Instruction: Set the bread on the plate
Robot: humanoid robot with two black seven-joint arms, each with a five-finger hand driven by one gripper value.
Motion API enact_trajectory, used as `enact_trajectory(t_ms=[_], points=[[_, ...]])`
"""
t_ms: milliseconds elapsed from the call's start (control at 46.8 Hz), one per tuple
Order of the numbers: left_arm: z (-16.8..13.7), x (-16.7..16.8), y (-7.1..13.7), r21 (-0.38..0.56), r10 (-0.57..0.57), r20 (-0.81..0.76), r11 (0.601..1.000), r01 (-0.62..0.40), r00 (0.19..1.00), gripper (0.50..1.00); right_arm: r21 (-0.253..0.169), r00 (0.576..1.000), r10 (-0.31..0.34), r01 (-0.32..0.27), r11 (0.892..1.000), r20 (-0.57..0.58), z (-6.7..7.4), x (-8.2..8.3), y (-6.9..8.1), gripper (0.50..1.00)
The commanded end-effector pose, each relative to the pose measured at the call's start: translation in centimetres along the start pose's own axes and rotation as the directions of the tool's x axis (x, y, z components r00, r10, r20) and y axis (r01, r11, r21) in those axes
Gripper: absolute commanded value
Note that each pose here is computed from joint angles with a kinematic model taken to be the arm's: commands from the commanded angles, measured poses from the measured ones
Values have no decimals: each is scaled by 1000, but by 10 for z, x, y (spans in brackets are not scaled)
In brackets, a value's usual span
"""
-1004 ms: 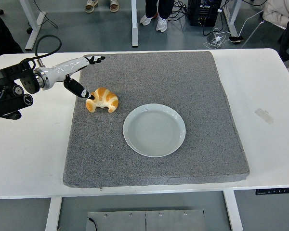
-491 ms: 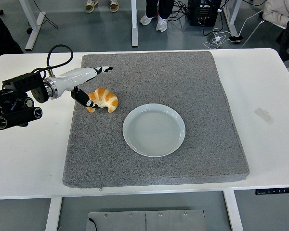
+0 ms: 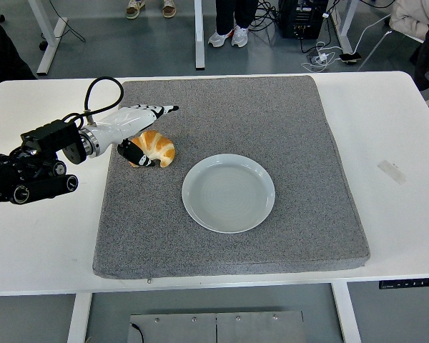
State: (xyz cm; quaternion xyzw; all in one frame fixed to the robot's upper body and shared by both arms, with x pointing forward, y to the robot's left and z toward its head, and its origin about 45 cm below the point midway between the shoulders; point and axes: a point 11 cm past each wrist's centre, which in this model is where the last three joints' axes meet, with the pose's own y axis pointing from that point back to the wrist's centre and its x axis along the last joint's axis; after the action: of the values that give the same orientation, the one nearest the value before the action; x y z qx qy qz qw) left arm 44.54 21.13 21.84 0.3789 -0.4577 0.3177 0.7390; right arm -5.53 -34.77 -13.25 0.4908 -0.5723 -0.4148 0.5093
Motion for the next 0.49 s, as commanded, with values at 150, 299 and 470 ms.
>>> enact_trajectory(t_ms=[150,299,470], points=[[-3,-10,-1,9,37,36,999,-38,999,984,0,1000,0,0,1000,0,0,0,0,1000],[-3,-11,-5,12,40,44,999,-40,998,984,0,1000,0,0,1000,0,0,0,0,1000],[-5,-9,-5,18,45,49,999,-46,998,984,0,1000,1,-1,1000,0,0,0,0,1000]])
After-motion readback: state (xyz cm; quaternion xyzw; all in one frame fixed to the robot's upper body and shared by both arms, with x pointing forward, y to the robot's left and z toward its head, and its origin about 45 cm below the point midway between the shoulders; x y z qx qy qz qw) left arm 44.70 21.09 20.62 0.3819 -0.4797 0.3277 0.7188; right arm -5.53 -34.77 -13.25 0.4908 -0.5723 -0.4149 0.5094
